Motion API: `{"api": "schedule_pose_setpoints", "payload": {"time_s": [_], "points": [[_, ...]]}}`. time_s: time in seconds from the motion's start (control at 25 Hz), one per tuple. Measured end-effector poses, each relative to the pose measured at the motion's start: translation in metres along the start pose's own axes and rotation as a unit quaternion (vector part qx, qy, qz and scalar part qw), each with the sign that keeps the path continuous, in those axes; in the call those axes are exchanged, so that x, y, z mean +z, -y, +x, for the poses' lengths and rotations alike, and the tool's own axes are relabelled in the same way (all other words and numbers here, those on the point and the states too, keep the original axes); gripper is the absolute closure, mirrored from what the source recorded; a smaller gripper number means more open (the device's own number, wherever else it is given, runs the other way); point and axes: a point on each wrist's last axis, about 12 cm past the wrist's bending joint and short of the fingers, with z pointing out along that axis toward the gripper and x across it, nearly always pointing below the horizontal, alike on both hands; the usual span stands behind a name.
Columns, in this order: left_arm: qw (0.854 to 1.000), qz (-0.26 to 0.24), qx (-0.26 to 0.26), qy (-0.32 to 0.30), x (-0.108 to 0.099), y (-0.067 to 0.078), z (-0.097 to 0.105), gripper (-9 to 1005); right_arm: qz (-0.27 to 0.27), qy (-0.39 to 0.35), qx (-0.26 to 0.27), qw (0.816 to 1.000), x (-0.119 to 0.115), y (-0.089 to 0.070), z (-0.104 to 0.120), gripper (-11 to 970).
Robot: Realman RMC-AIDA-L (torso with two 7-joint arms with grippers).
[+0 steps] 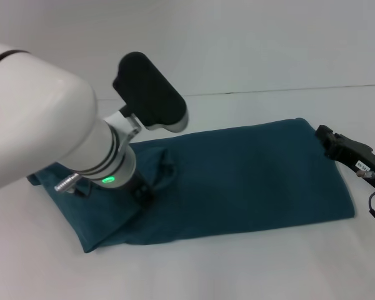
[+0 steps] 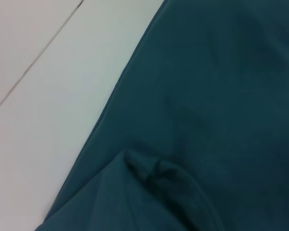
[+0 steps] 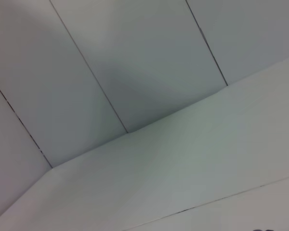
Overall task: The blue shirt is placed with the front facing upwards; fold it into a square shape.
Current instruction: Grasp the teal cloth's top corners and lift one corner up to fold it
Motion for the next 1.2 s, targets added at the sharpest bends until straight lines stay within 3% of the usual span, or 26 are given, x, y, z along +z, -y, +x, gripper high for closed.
{"api": "schedule_pose_setpoints", "payload": {"time_s": [0.32,0.56,0.64,0.72,0.92,1.2], "points": [[0.996,-0.001,-0.085,0.004,-0.003,-0.026,0.019,708,0.002,0.0,0.0,1.0,0.0,0.001,0.0,919],[0.988,-0.002,-0.152,0.009,-0.01,-0.046,0.038,934,0.003,0.002,0.002,1.0,-0.001,0.001,0.0,918],[0.988,-0.002,-0.152,0.009,-0.01,-0.046,0.038,941,0.003,0.002,0.002,1.0,-0.001,0.001,0.0,917],[0.974,-0.003,-0.225,0.009,-0.014,-0.066,0.066,948,0.003,0.002,0.002,1.0,-0.001,0.001,0.0,917],[0.96,-0.006,-0.279,0.007,-0.017,-0.075,0.095,951,0.004,0.001,0.002,1.0,-0.001,0.001,0.0,916],[0.928,-0.019,-0.371,0.01,-0.026,-0.089,0.143,950,0.004,0.0,0.001,1.0,0.001,0.001,-0.001,914]]}}
